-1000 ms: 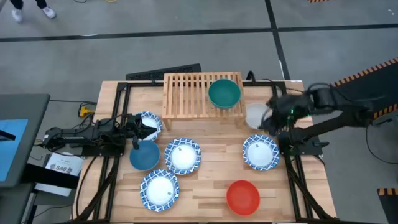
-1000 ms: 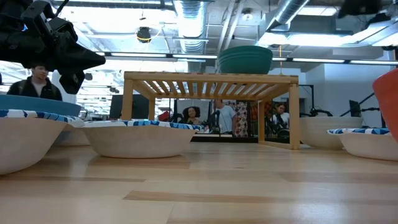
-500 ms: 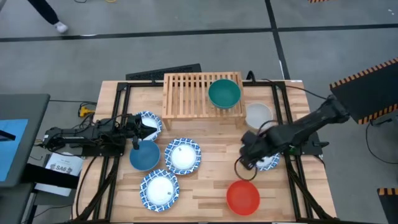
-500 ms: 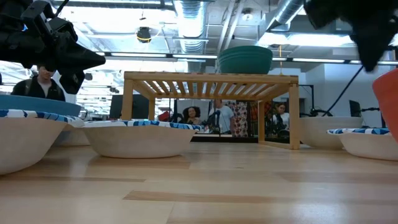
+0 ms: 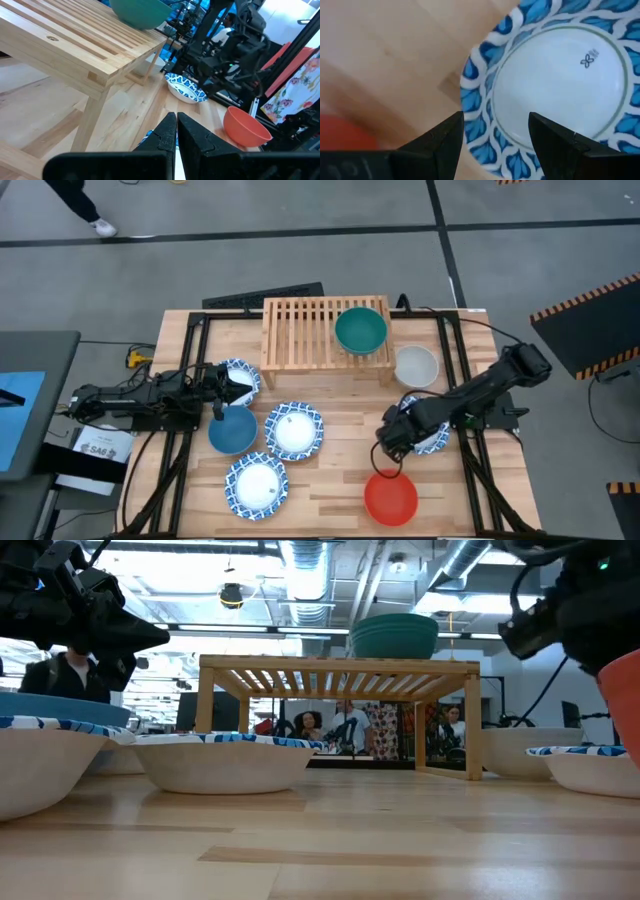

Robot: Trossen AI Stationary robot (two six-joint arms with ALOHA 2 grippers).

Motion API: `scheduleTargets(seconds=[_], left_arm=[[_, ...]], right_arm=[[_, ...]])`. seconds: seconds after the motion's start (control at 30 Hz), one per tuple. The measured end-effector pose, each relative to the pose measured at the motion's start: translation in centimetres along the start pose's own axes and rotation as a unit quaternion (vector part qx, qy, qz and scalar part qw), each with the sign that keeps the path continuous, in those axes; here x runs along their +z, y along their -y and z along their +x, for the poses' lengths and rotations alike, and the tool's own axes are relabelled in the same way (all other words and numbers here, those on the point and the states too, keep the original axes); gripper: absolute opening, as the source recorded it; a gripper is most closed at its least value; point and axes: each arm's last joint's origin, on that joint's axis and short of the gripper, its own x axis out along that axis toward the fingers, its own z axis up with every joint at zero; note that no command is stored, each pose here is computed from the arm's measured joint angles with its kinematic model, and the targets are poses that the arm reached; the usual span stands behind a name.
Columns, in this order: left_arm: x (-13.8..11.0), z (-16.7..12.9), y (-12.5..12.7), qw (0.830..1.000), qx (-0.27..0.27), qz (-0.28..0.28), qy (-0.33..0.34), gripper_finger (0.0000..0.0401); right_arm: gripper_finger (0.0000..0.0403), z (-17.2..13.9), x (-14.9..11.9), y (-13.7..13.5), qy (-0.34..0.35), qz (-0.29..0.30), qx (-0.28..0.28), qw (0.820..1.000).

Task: Place and stack bowls onto a shelf
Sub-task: Put the white blue bowl on the shelf

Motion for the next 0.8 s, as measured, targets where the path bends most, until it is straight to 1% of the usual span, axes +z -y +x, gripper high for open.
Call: scheduleTargets(seconds=[0.13,0.23,0.37,0.57,0.7,0.8], left_arm=[[0.0,0.0,0.0,1.000,0.000,0.000,0.000,0.0000],[0.0,0.0,0.0,1.000,0.000,0.000,0.000,0.0000],[0.0,0.0,0.0,1.000,0.000,0.000,0.000,0.0000],[0.0,0.0,0.0,1.000,0.000,0.000,0.000,0.0000],[0.0,0.0,0.0,1.000,0.000,0.000,0.000,0.0000],[0.0,0.0,0.0,1.000,0.000,0.000,0.000,0.0000]], right_arm=[[0.0249,0.6,0.1,-0.2,0.010,0.005,0.020,1.000],[0.0249,1.2,0.0,0.1,0.009,0.009,0.014,1.000],[0.0249,2.2,-0.1,0.3,0.004,0.011,0.024,1.000],[0.0244,3.3,-0.3,0.9,-0.008,0.018,0.021,1.000],[0.0220,3.9,-0.5,1.1,-0.022,0.020,0.028,0.999],[0.0181,3.9,-0.5,1.1,-0.026,0.025,0.029,0.999]])
